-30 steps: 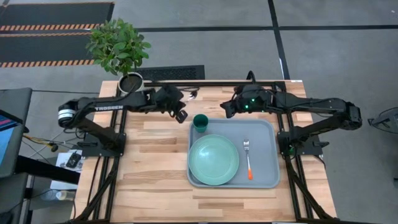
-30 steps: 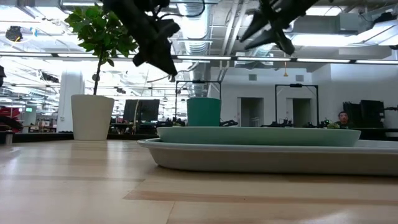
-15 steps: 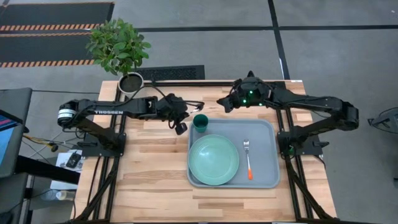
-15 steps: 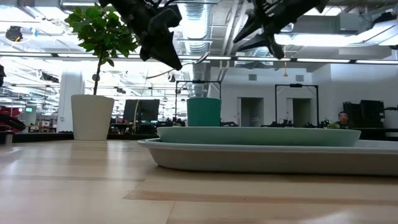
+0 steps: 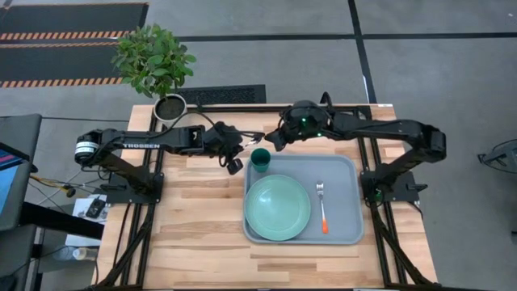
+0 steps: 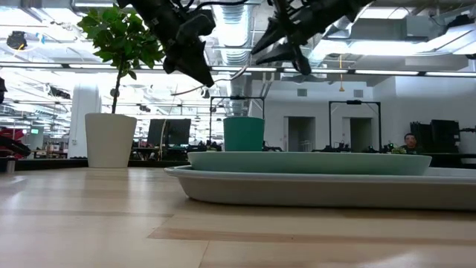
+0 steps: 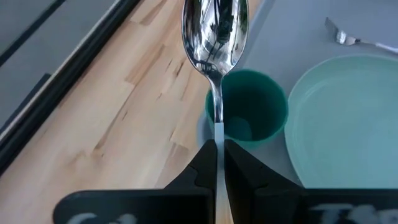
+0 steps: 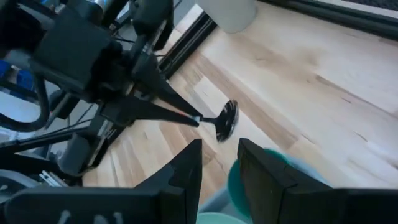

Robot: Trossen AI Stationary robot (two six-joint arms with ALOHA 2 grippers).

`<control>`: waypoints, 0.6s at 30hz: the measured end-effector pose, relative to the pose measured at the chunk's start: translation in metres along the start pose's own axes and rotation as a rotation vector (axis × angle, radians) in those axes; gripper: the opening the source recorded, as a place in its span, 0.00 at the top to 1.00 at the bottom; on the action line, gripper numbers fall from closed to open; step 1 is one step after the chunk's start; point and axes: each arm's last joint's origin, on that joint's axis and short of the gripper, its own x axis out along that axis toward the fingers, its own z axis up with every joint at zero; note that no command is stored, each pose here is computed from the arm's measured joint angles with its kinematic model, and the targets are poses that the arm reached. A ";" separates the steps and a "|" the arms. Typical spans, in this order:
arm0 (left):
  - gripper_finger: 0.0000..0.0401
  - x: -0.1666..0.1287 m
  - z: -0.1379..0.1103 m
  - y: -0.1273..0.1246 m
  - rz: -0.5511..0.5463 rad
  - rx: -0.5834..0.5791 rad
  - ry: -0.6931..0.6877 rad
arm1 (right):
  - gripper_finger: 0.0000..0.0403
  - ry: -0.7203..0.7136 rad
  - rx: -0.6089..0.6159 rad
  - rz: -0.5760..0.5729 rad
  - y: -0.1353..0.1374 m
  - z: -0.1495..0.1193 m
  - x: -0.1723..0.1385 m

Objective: Pick and place plate/cup/fork/spoon on tray
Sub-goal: Put the orange spoon on the blue tray to the right of the orange fork

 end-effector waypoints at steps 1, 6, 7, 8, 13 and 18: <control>1.00 0.000 -0.001 0.000 0.002 -0.003 0.008 | 0.68 0.003 -0.007 -0.003 0.000 0.001 0.003; 1.00 0.000 -0.002 0.000 0.007 -0.027 0.024 | 0.68 0.027 -0.031 -0.020 -0.002 0.003 0.022; 1.00 0.000 -0.002 0.001 0.009 -0.029 0.024 | 0.68 0.034 -0.036 -0.026 -0.002 0.003 0.026; 1.00 0.000 -0.002 0.001 0.011 -0.030 0.023 | 0.68 0.039 -0.037 -0.029 -0.003 0.003 0.029; 1.00 0.000 -0.003 0.000 0.012 -0.028 0.024 | 0.68 0.050 -0.051 -0.038 -0.004 0.003 0.040; 1.00 0.000 -0.004 0.000 0.015 -0.026 0.036 | 0.69 0.038 -0.057 -0.040 -0.003 0.007 0.041</control>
